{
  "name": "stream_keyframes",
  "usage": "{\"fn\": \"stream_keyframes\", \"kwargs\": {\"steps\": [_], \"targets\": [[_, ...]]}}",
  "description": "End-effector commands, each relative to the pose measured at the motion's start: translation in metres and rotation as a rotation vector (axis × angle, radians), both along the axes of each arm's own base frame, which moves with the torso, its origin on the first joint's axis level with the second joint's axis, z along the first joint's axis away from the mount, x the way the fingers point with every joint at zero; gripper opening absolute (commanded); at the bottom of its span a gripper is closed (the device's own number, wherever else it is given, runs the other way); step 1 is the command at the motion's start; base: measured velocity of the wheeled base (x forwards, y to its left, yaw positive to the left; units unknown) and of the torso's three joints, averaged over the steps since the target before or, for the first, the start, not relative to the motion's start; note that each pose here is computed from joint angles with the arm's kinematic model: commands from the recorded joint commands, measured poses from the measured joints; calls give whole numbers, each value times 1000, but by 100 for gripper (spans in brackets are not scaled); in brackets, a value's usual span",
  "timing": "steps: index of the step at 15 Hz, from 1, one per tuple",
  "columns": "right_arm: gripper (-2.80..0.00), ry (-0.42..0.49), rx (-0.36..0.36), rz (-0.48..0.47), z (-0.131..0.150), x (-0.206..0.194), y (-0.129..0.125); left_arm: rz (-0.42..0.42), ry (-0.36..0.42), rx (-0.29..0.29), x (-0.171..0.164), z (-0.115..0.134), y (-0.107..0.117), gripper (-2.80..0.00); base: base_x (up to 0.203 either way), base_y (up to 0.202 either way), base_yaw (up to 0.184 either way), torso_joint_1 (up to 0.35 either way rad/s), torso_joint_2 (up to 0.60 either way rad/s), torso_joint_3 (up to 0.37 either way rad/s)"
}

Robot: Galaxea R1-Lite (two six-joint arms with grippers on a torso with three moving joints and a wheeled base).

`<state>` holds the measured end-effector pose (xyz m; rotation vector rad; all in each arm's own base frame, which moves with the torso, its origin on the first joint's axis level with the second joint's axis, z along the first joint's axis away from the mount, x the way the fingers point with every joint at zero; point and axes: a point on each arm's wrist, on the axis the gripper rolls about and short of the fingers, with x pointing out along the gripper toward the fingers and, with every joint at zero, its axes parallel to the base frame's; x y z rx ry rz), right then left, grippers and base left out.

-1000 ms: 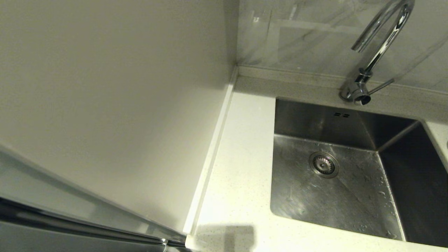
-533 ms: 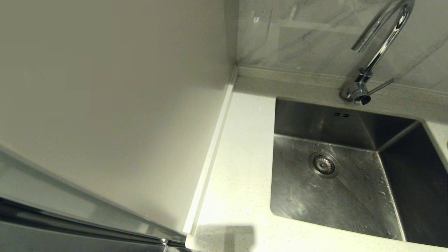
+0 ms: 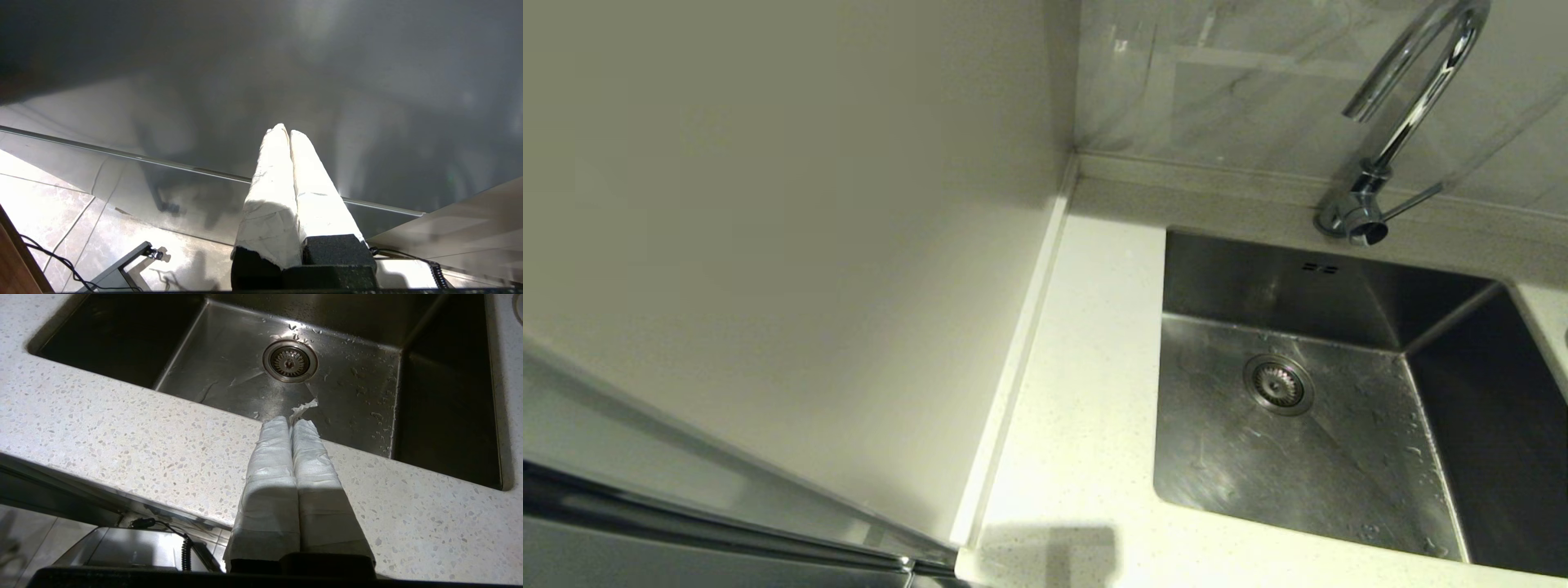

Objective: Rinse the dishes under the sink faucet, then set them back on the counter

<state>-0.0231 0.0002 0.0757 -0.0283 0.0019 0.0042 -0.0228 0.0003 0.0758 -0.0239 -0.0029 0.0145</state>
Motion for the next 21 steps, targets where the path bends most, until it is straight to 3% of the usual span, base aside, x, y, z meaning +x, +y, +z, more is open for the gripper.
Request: {"fn": "stream_keyframes", "kwargs": {"steps": [1,21], "targets": [[-280,1,-1,0,0,0,0,1,-3,-1,0,0,0,-280,0,0,0,0,0,0],[-280,1,-1,0,0,0,0,1,-3,-1,0,0,0,-280,0,0,0,0,0,0]]}}
